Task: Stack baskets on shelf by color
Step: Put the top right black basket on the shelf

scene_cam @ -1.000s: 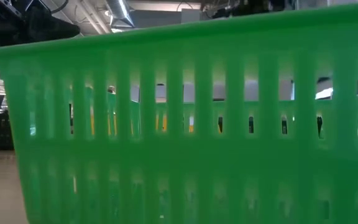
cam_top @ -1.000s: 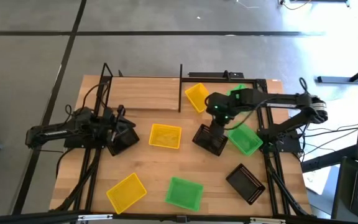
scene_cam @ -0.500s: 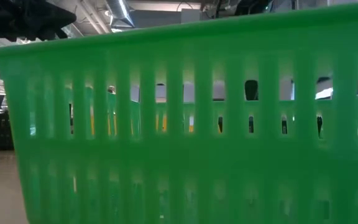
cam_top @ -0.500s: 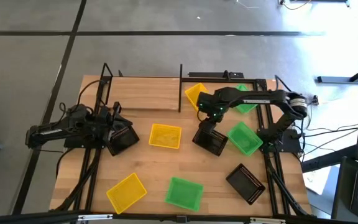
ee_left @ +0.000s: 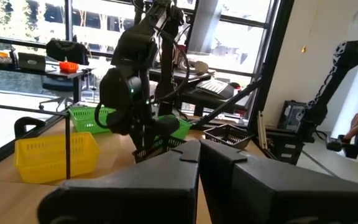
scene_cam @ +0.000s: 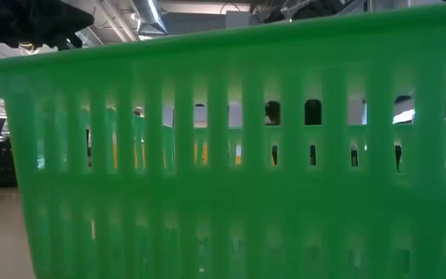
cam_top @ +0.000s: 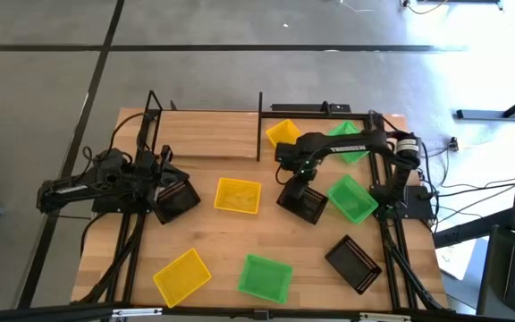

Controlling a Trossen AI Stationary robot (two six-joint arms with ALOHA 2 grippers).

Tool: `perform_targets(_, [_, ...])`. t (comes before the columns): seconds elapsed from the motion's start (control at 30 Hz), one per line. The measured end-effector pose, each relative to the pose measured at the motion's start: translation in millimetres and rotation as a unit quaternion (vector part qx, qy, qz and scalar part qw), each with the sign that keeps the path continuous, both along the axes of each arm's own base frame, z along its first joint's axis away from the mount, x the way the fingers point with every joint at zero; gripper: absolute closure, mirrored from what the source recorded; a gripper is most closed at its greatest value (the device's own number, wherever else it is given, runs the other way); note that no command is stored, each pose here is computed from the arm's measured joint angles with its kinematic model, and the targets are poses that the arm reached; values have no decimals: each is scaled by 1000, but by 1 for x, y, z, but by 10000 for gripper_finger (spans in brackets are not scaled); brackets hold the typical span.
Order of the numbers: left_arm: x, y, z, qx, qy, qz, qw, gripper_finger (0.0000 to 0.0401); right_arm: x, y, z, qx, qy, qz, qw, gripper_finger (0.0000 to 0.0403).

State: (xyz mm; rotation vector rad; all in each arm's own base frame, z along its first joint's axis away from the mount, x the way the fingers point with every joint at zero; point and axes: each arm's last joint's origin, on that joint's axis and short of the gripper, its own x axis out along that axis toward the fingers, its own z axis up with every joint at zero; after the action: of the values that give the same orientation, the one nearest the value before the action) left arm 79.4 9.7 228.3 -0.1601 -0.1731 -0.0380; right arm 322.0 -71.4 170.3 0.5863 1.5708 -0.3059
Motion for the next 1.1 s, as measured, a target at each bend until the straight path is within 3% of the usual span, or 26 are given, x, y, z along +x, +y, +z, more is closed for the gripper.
perform_targets(0.13, [0, 1, 0, -3, 1, 16, 1000, 401, 4, -1, -14, 4, 16, 1, 1000, 299])
perform_targets(0.3, [4, 2, -4, -11, 24, 25, 999, 401, 4, 0, -16, 4, 19, -1, 1000, 385])
perform_targets(0.5, [12, 4, -4, -47, 67, 22, 996, 401, 6, -2, 1, -24, 23, -2, 999, 399])
perform_targets(0.73, [16, 5, 32, -35, 160, 25, 986, 401, 18, -5, 41, -39, 15, 1, 999, 401])
perform_targets(0.9, [20, 6, 51, -56, 264, 32, 962, 401, 20, -5, 81, -39, 26, -14, 999, 402])
perform_targets(1.1, [26, 7, 68, -52, 307, 31, 950, 401, 22, -2, 136, -104, 8, 2, 995, 402])
